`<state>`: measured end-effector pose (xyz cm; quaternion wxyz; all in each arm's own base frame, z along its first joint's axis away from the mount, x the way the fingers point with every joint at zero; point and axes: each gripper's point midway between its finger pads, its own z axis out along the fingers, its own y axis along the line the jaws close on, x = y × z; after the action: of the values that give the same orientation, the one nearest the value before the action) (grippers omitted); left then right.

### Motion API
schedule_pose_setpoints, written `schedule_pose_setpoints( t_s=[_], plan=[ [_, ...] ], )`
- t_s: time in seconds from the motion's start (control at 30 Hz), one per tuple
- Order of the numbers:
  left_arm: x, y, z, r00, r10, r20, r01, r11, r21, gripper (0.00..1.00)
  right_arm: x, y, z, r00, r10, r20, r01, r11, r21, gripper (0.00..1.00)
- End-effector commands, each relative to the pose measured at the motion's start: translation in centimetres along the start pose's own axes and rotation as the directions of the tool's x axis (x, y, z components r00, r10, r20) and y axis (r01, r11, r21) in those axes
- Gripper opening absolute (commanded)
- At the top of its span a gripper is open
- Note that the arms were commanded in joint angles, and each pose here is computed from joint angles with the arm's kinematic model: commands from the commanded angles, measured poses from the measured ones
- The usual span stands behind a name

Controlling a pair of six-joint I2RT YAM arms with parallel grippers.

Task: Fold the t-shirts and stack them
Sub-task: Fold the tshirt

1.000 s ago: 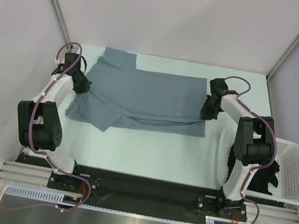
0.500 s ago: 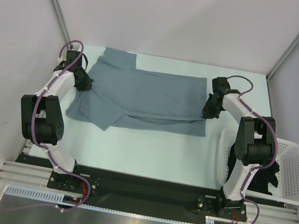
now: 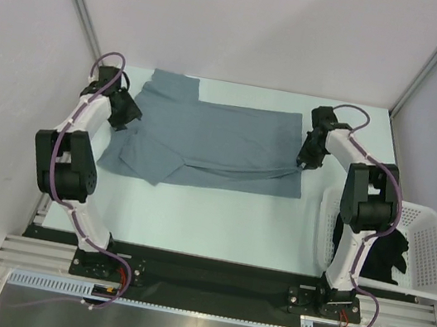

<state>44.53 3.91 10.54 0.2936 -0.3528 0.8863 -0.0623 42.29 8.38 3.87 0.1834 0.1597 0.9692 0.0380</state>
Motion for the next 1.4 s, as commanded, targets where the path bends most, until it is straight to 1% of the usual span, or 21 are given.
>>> schedule_pose_setpoints(
  t_s=[0.0,0.03,0.07,0.1,0.17,0.2,0.23,0.27,0.3,0.33,0.37,0.4,0.43,0.47,0.5,0.57,0.6,0.83,0.93,1.03,1.37],
  plan=[
    [-2.3,-0.2,-2.1,0.998,0.042,0.055,-0.042,0.999,-0.015,0.60,-4.2,-0.2,-2.7,0.995,-0.043,0.090,0.040,0.999,0.032,0.33],
    [-2.9,0.1,-3.3,0.995,0.053,0.086,-0.050,0.998,-0.029,0.67,-4.4,-0.3,-3.4,0.994,-0.053,0.099,0.049,0.998,0.039,0.37],
    [-2.7,0.8,-3.8,0.995,0.062,0.084,-0.058,0.997,-0.050,0.79,-4.2,-0.3,-4.3,0.992,-0.072,0.106,0.068,0.997,0.034,0.43],
    [-2.2,1.6,-4.4,0.993,0.086,0.074,-0.081,0.994,-0.068,0.85,-3.9,-0.2,-6.1,0.989,-0.078,0.122,0.076,0.997,0.022,0.51],
    [-1.2,3.4,-6.3,0.992,0.082,0.092,-0.075,0.994,-0.078,0.85,-2.6,0.7,-7.8,0.986,-0.107,0.127,0.110,0.994,-0.019,0.59],
    [-0.8,4.1,-7.1,0.992,0.070,0.102,-0.063,0.996,-0.070,0.83,-2.0,1.0,-8.4,0.986,-0.108,0.127,0.114,0.993,-0.040,0.65],
    [1.3,6.8,-6.6,0.997,0.038,0.062,-0.032,0.995,-0.097,0.81,-0.4,1.5,-9.1,0.986,-0.116,0.116,0.128,0.987,-0.100,0.67],
    [1.6,6.7,-8.4,0.996,0.010,0.089,-0.008,0.999,-0.031,0.78,0.7,2.5,-9.4,0.986,-0.131,0.104,0.146,0.977,-0.155,0.69],
    [2.0,7.4,-8.6,0.995,-0.018,0.101,0.019,1.000,-0.012,0.74,1.4,3.0,-9.3,0.983,-0.147,0.110,0.166,0.968,-0.189,0.70],
    [4.1,9.5,-8.0,0.997,-0.057,0.053,0.058,0.998,-0.011,0.71,3.1,2.9,-8.9,0.983,-0.166,0.084,0.180,0.960,-0.215,0.71],
    [4.2,9.4,-9.1,0.995,-0.070,0.070,0.067,0.997,0.037,0.68,4.0,3.0,-8.5,0.981,-0.180,0.071,0.192,0.956,-0.223,0.72],
    [4.8,10.2,-9.0,0.994,-0.086,0.061,0.084,0.996,0.037,0.67,4.6,3.0,-8.3,0.983,-0.173,0.057,0.182,0.954,-0.238,0.72],
    [5.8,12.0,-8.7,0.991,-0.129,0.041,0.128,0.992,0.022,0.66,5.5,2.6,-8.0,0.986,-0.161,0.034,0.165,0.955,-0.245,0.72],
    [6.2,12.1,-8.8,0.989,-0.147,0.026,0.146,0.988,0.054,0.66,5.9,2.6,-8.0,0.989,-0.148,0.028,0.150,0.955,-0.255,0.72],
    [6.1,13.2,-8.8,0.982,-0.187,0.030,0.185,0.981,0.052,0.67,5.9,2.6,-8.0,0.992,-0.123,0.033,0.127,0.958,-0.256,0.71],
    [6.4,13.9,-8.4,0.980,-0.198,0.028,0.196,0.979,0.056,0.72,6.4,2.2,-8.1,0.996,-0.082,0.034,0.088,0.966,-0.244,0.71],
    [6.5,14.3,-7.9,0.979,-0.203,0.021,0.202,0.978,0.043,0.73,6.2,1.9,-7.9,0.999,-0.020,0.036,0.027,0.974,-0.223,0.71],
    [6.2,14.5,-5.2,0.969,-0.247,-0.019,0.248,0.966,0.077,0.71,6.8,1.1,-5.1,0.983,0.180,0.023,-0.176,0.976,-0.125,0.72],
    [6.1,14.5,-4.5,0.965,-0.262,-0.029,0.264,0.961,0.088,0.72,7.3,1.1,-4.1,0.974,0.225,0.012,-0.222,0.968,-0.116,0.73],
    [6.3,14.6,-4.0,0.964,-0.264,-0.039,0.267,0.960,0.086,0.71,6.8,0.7,-3.7,0.971,0.235,0.047,-0.231,0.969,-0.090,0.73],
    [6.1,16.2,-2.4,0.960,-0.274,-0.050,0.276,0.960,0.037,0.63,7.4,-0.1,-2.5,0.974,0.227,0.026,-0.225,0.973,-0.045,0.73]
  ],
)
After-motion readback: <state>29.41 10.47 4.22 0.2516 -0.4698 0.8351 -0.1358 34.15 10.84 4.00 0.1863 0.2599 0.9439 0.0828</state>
